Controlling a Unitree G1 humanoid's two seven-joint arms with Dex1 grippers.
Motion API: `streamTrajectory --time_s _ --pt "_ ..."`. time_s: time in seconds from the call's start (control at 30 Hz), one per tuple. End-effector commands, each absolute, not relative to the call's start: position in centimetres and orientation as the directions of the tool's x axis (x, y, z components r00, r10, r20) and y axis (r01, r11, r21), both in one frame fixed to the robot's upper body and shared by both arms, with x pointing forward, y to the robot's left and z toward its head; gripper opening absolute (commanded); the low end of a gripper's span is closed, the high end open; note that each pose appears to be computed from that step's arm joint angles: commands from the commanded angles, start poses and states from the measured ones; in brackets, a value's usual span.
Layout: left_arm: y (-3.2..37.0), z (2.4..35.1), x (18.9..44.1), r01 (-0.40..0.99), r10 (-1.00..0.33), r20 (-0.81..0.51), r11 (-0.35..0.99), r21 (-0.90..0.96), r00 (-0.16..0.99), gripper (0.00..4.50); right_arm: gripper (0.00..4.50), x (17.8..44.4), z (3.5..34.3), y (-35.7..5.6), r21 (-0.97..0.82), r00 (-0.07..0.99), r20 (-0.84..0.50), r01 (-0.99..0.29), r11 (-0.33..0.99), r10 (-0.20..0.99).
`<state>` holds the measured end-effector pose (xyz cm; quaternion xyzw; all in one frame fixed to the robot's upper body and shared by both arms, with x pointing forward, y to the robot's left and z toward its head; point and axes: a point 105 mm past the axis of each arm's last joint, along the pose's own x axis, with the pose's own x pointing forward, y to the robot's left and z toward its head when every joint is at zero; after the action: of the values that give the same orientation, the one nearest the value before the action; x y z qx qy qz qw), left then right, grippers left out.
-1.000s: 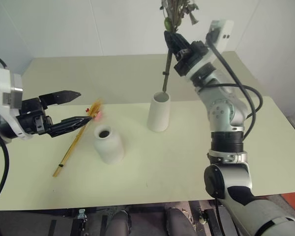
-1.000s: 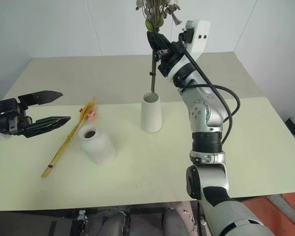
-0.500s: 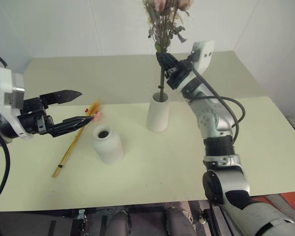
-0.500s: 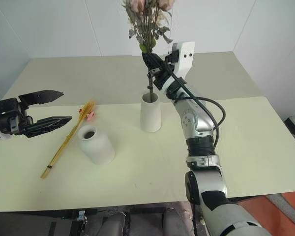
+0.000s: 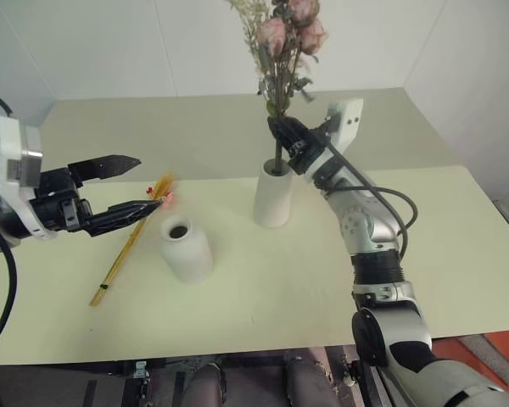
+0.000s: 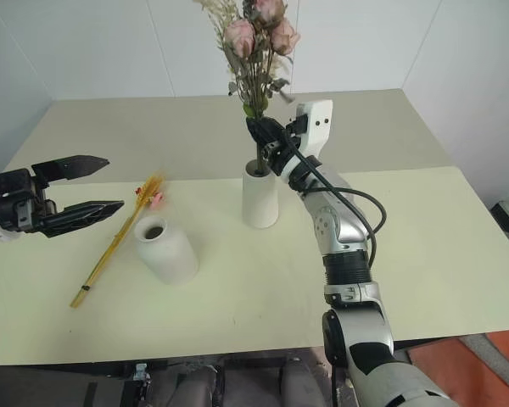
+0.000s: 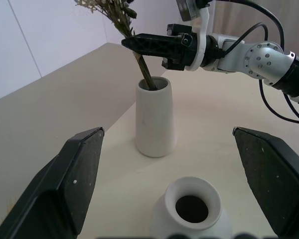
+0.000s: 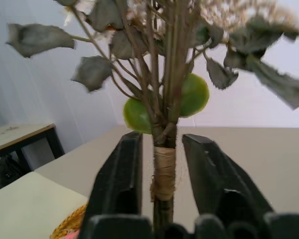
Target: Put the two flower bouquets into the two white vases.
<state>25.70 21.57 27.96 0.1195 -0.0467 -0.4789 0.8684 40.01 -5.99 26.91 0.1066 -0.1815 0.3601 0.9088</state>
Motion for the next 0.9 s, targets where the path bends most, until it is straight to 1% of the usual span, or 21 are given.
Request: streamTrajectory --time_s 0.03,0.1,0.13,0.17,0.2,0.43,0.6,0.7,0.9 --pt "22.0 28.6 25.3 0.796 -0.825 -0.029 0.534 0.283 0.564 4.5 2.9 38.5 28.3 -6.3 -0.02 0.624 0.459 -0.704 0.71 0.632" --pt "22.1 28.4 25.4 0.792 -0.819 -0.032 0.543 0.277 0.573 4.5 3.6 38.1 27.7 -6.7 -0.036 0.62 0.446 -0.709 0.705 0.646" --pt "22.2 28.3 25.5 0.788 -0.813 -0.035 0.551 0.275 0.581 4.5 4.05 38.0 27.5 -7.0 -0.045 0.618 0.44 -0.709 0.703 0.652" --pt "22.3 28.2 25.6 0.783 -0.806 -0.04 0.559 0.273 0.59 4.5 4.32 37.8 27.4 -7.3 -0.053 0.616 0.434 -0.71 0.702 0.657" --pt "22.4 28.0 25.7 0.778 -0.8 -0.048 0.566 0.272 0.599 4.5 4.45 37.5 27.2 -7.6 -0.057 0.613 0.43 -0.715 0.697 0.664" --pt "23.2 26.9 26.1 0.731 -0.736 -0.102 0.63 0.262 0.67 4.5 4.45 35.8 26.4 -10.0 -0.099 0.594 0.378 -0.737 0.668 0.71" --pt "24.9 25.2 27.2 0.627 -0.588 -0.219 0.74 0.243 0.778 4.5 4.45 34.3 25.8 -11.7 -0.148 0.548 0.293 -0.784 0.603 0.783" --pt "26.0 24.1 27.8 0.555 -0.483 -0.308 0.802 0.221 0.82 4.5 4.45 33.4 25.6 -12.4 -0.178 0.503 0.23 -0.82 0.545 0.833" --pt "26.9 22.4 28.6 0.482 -0.363 -0.446 0.855 0.19 0.819 4.5 4.45 31.8 25.3 -13.8 -0.24 0.404 0.08 -0.879 0.411 0.911"
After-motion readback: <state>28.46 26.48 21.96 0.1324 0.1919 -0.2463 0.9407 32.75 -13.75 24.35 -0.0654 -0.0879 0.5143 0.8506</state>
